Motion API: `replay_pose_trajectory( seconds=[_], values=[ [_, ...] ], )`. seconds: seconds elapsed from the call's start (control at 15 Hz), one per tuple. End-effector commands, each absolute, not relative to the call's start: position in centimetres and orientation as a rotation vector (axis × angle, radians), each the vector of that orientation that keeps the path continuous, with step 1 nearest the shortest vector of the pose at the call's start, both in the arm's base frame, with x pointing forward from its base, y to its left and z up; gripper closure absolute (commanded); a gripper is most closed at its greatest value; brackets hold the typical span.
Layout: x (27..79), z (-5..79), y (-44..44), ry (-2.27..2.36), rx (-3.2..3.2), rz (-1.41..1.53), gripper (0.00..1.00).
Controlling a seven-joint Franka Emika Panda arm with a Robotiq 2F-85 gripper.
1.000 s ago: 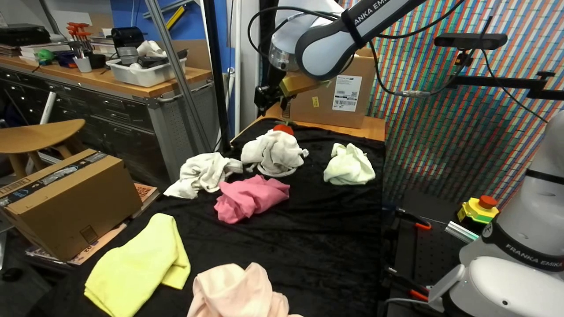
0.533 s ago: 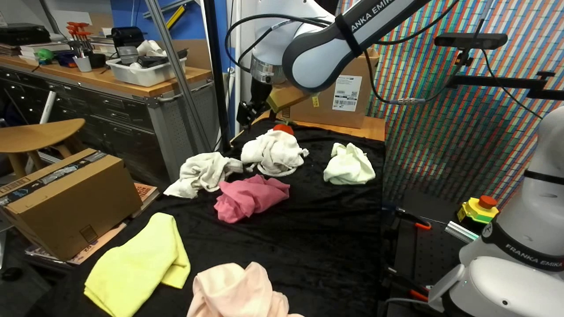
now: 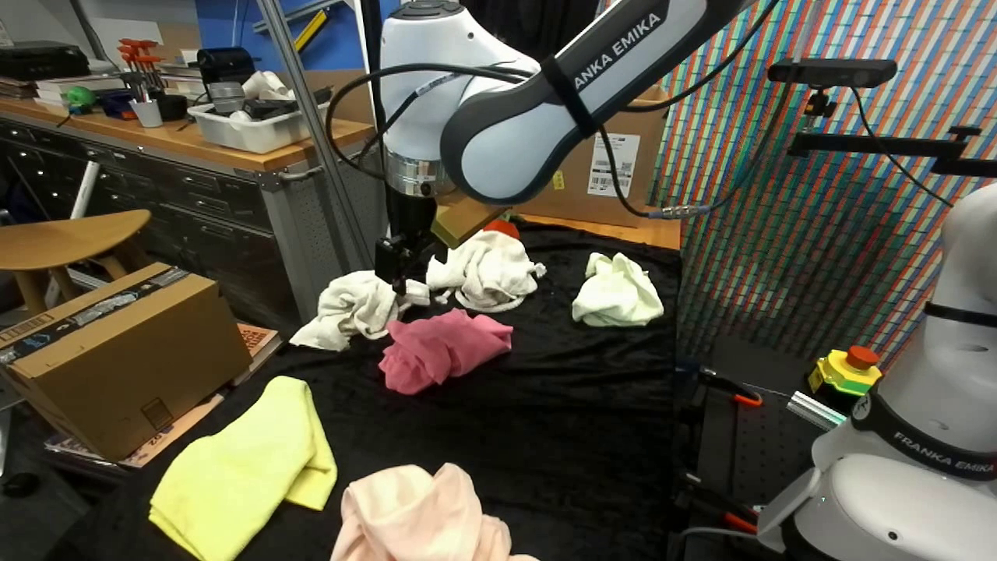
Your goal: Heap up the things on the table into a pile
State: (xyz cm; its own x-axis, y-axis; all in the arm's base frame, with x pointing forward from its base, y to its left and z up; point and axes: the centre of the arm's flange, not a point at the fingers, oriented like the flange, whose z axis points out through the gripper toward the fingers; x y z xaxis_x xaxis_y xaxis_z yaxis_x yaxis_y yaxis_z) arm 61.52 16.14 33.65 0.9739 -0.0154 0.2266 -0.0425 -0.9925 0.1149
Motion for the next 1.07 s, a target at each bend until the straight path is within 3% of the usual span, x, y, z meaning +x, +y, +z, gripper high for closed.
replay_pose_trajectory(
  seconds=[0.0,1.0],
  values=[
    [65.9,33.5,17.6,0.046,3.006,0.286,0.0],
    [71.1,27.4,16.7,0.077,3.023,0.46,0.0]
  ],
)
